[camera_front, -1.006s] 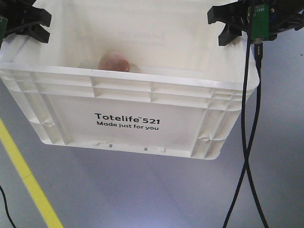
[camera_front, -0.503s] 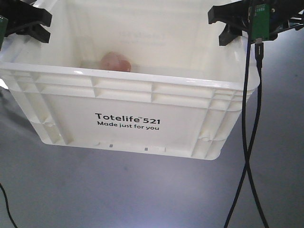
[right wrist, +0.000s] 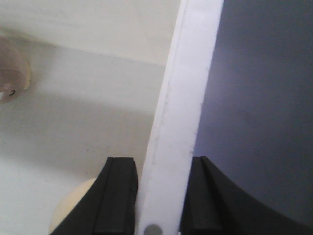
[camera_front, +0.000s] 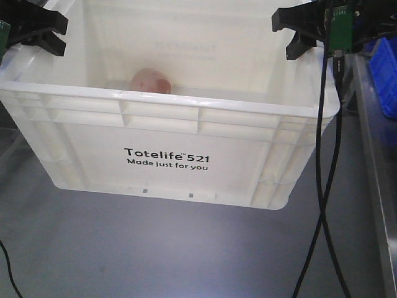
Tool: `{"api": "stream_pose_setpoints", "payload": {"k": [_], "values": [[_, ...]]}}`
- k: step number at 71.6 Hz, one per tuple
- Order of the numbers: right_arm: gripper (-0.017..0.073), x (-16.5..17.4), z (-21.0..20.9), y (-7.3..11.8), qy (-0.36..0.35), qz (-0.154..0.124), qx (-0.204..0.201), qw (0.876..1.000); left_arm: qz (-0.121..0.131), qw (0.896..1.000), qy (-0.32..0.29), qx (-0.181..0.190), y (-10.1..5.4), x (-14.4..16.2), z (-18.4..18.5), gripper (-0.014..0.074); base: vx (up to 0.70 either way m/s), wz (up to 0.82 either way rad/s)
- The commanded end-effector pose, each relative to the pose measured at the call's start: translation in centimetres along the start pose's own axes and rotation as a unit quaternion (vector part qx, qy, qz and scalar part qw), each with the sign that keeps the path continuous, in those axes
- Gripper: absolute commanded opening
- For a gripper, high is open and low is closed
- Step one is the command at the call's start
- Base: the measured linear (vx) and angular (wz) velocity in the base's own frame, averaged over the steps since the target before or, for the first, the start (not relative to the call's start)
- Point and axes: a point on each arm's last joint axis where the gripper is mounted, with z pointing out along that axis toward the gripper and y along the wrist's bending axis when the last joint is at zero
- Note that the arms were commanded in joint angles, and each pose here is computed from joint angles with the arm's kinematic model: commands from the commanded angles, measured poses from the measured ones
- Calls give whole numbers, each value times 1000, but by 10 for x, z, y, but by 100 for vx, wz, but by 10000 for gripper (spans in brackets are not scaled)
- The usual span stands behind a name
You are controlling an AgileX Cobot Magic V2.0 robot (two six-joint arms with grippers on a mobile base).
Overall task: Place moving items into box and shelve
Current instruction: 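Keep gripping the tote rims with both grippers while driving toward the blue-bin shelves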
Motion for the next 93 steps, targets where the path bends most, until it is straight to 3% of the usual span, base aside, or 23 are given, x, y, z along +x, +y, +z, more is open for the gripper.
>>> {"api": "stream_pose_setpoints", "payload": {"k": [1, 39, 93], "values": [[-12, -11, -37, 16, -100, -4, -66, 993, -9, 992, -106, 63, -22, -14, -37, -17, 27, -50], [-12, -11, -37, 16, -99, -4, -66, 993, -9, 992, -106, 63, -22, -14, -37, -17, 30, -36], [-12, -11, -37, 16, -97, -4, -66, 993, -9, 992, -106, 64, -22, -14, -37, -17, 39, -5]]}}
